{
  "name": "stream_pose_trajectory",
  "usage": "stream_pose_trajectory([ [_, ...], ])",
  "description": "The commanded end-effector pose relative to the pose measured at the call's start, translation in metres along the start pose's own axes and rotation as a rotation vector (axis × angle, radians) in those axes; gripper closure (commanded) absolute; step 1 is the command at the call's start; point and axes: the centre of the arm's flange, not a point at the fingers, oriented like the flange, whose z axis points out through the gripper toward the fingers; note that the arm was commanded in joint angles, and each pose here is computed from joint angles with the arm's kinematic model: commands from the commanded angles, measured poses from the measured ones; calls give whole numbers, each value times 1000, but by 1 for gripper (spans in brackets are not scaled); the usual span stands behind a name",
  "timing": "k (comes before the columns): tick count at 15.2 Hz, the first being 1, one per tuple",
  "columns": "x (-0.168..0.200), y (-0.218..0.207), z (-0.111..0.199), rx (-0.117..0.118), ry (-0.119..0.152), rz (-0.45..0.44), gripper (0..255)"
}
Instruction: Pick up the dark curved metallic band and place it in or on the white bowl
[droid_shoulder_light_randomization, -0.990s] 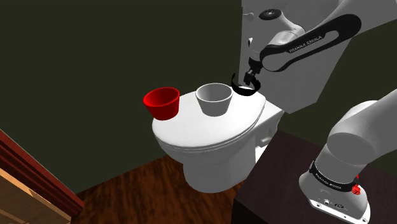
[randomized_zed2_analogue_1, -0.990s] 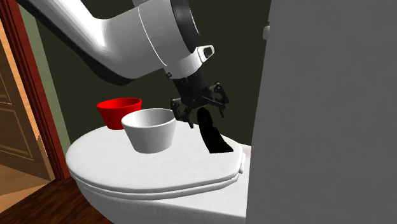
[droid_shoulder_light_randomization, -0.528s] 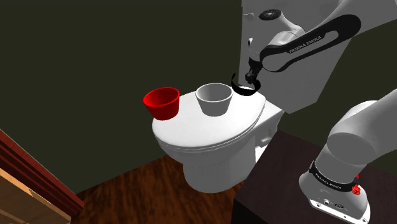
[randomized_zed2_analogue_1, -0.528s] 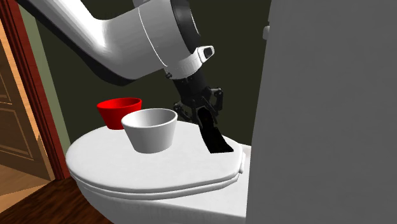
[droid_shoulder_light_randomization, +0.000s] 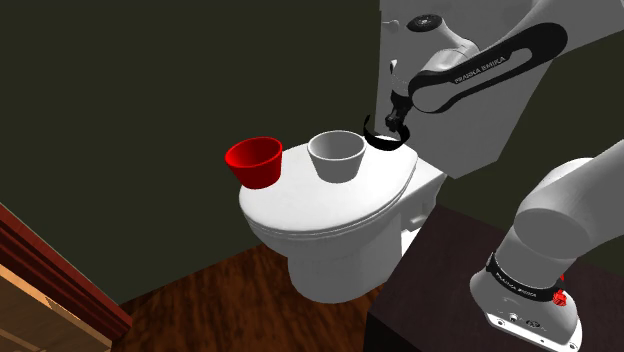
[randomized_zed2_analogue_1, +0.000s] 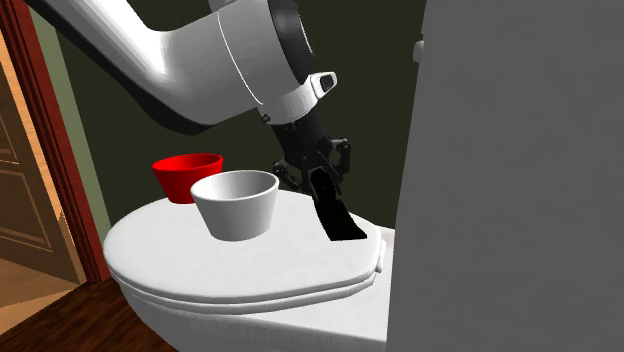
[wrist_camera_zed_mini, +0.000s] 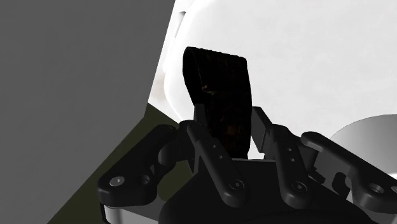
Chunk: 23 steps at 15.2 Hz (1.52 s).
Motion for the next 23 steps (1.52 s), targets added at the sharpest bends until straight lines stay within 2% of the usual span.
stream_pose_trajectory([
  [1, 1, 2, -5, 0, 0, 0, 255],
  [23, 31, 43, -109, 0, 0, 0, 255],
])
